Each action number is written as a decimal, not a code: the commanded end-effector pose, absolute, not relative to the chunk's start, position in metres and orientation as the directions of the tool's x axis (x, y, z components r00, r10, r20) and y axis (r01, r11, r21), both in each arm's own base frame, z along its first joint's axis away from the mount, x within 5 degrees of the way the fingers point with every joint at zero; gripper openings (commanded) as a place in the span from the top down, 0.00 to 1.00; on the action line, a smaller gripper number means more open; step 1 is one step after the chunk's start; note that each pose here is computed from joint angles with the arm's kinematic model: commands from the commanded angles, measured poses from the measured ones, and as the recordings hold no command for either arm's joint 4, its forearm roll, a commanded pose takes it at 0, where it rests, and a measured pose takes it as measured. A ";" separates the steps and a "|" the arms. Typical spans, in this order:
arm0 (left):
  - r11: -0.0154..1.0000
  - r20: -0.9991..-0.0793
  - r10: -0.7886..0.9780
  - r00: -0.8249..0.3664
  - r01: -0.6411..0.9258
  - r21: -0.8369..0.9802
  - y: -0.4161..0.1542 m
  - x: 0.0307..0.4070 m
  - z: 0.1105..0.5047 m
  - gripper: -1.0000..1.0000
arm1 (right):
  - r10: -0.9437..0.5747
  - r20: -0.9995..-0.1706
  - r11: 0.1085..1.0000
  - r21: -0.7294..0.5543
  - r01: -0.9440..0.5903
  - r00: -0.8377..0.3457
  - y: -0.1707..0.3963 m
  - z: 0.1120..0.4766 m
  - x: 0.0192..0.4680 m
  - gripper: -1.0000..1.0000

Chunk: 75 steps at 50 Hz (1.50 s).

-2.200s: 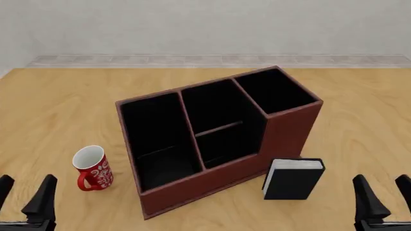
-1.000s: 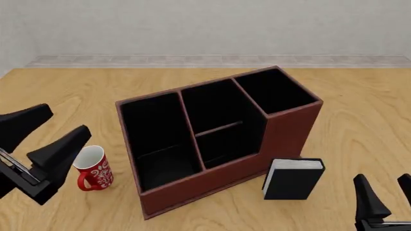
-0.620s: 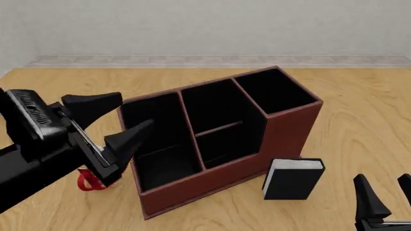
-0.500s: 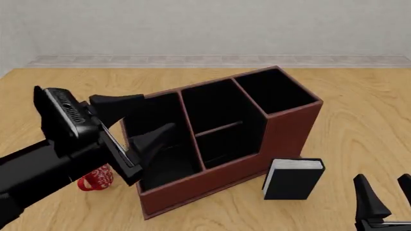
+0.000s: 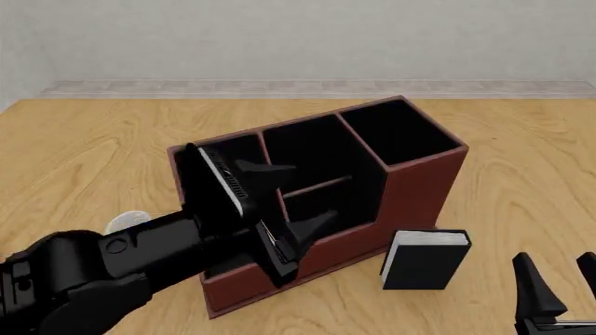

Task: Pick up the book and place it in the back compartment of the caddy.

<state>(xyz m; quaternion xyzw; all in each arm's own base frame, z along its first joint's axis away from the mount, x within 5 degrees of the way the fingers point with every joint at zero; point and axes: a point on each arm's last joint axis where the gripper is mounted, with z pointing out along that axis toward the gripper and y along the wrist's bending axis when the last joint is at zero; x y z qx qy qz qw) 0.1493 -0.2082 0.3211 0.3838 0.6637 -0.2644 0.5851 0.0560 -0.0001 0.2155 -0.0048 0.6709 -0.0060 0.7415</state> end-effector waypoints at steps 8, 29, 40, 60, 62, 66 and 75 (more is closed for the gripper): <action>0.493 -0.974 0.224 -0.045 0.867 0.074 -0.249 0.147 0.298 0.00 | -0.006 -0.996 1.000 -0.006 0.003 0.091 0.000 0.215 0.056 0.00; 0.499 -0.962 0.261 -0.077 0.864 0.066 -0.272 0.163 0.259 0.00 | -0.009 -0.996 1.000 -0.009 0.003 0.094 0.000 0.215 0.056 0.00; 0.501 -0.958 0.271 -0.092 0.863 0.059 -0.284 0.172 0.252 0.00 | -0.013 -0.995 1.000 -0.013 0.003 0.098 0.000 0.216 0.056 0.00; 0.486 -0.945 0.308 -0.109 0.872 0.058 -0.305 0.178 0.230 0.00 | -0.009 -0.996 1.000 -0.009 0.003 0.094 0.000 0.215 0.056 0.00; 0.486 -0.944 0.312 -0.110 0.872 0.059 -0.308 0.180 0.227 0.00 | -0.014 -0.995 1.000 -0.013 0.003 0.098 0.000 0.216 0.056 0.00; 0.492 -0.943 0.312 -0.115 0.869 0.057 -0.310 0.184 0.227 0.00 | -0.010 -0.995 1.000 -0.010 0.003 0.095 0.000 0.215 0.056 0.00; 0.493 -0.943 0.311 -0.118 0.869 0.053 -0.317 0.188 0.228 0.00 | -0.009 -0.995 1.000 -0.009 0.003 0.094 0.000 0.215 0.056 0.00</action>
